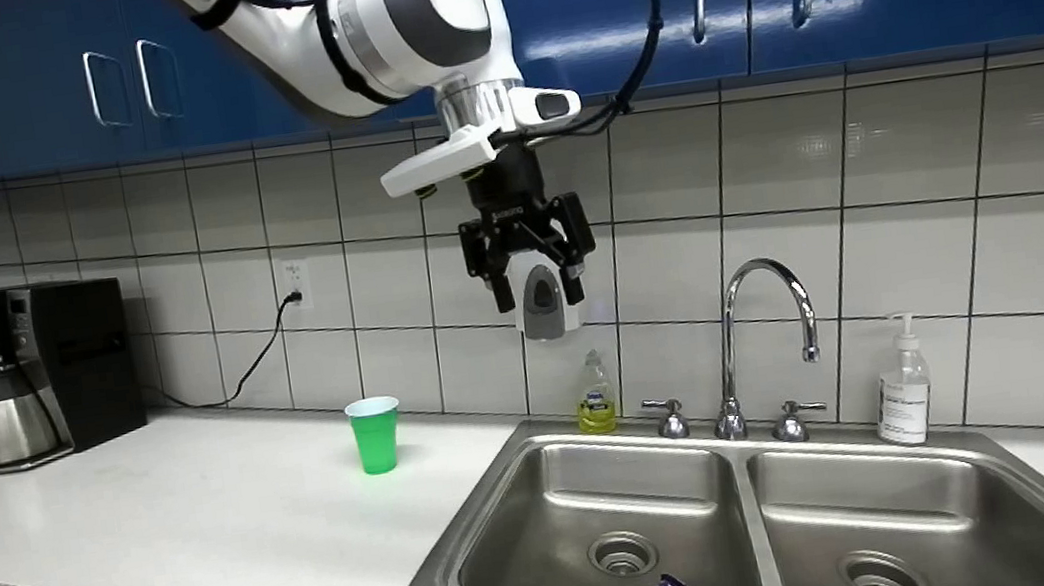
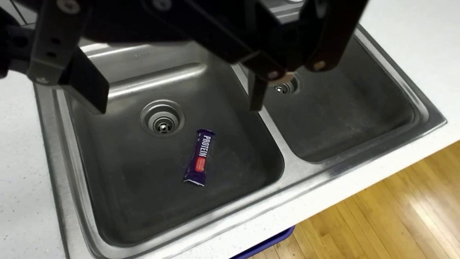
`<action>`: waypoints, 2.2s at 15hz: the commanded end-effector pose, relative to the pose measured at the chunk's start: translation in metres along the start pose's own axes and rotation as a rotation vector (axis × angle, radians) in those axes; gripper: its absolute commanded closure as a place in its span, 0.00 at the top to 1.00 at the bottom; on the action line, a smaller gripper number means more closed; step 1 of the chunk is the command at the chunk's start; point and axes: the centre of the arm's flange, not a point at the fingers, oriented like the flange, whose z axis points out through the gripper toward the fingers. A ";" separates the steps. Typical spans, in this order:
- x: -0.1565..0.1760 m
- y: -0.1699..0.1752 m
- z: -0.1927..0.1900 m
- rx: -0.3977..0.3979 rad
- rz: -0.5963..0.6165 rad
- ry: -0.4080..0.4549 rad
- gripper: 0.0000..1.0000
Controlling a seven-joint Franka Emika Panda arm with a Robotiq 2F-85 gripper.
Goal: Remove the chocolate bar from the sink
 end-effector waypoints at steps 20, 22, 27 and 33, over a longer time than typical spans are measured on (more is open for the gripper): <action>0.098 0.018 0.190 0.055 0.150 0.007 1.00; 0.110 0.008 0.211 0.054 0.151 0.005 1.00; 0.125 -0.010 0.264 0.055 0.161 -0.024 1.00; 0.115 -0.016 0.313 0.042 0.212 -0.071 1.00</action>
